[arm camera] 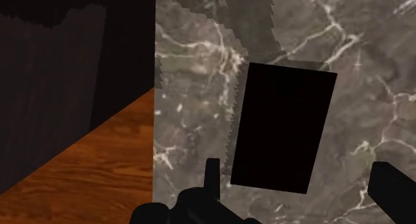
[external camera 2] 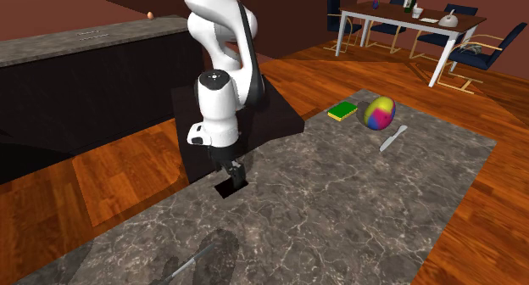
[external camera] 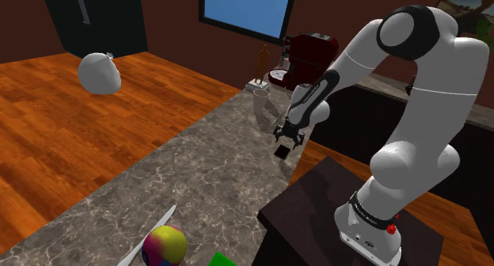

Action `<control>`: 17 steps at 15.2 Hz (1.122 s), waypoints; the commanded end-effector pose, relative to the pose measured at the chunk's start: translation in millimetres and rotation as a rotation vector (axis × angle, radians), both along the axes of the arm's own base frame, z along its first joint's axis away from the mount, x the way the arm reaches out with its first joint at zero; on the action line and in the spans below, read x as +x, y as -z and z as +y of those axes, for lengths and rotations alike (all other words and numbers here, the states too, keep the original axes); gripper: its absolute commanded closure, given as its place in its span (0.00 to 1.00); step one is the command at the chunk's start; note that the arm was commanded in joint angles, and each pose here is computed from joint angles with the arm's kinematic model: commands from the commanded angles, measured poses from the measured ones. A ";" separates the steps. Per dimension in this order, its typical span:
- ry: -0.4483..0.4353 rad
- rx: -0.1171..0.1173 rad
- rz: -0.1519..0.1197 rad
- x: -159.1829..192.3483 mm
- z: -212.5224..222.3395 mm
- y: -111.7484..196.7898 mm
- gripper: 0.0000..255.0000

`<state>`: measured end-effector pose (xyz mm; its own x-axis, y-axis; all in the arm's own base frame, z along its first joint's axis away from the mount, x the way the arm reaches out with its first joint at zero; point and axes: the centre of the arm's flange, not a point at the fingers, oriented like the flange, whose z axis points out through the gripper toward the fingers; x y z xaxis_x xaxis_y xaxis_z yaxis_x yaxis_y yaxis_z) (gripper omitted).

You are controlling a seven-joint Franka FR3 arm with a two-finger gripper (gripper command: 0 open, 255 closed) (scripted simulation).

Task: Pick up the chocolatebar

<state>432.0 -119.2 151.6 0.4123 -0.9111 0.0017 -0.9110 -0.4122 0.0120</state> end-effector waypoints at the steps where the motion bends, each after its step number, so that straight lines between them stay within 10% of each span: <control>1: 0.009 -0.001 -0.001 0.1 -0.9 10.5 0.00; 8: 0.009 -0.001 -0.001 0.1 -0.9 34.6 0.00; 9: 0.009 -0.001 -0.001 0.3 -0.9 34.7 1.00; 17: 0.009 -0.001 -0.001 0.3 -0.9 34.7 1.00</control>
<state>432.3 -120.0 117.0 0.4036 -0.9149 0.0026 -0.9149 -0.4035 0.0114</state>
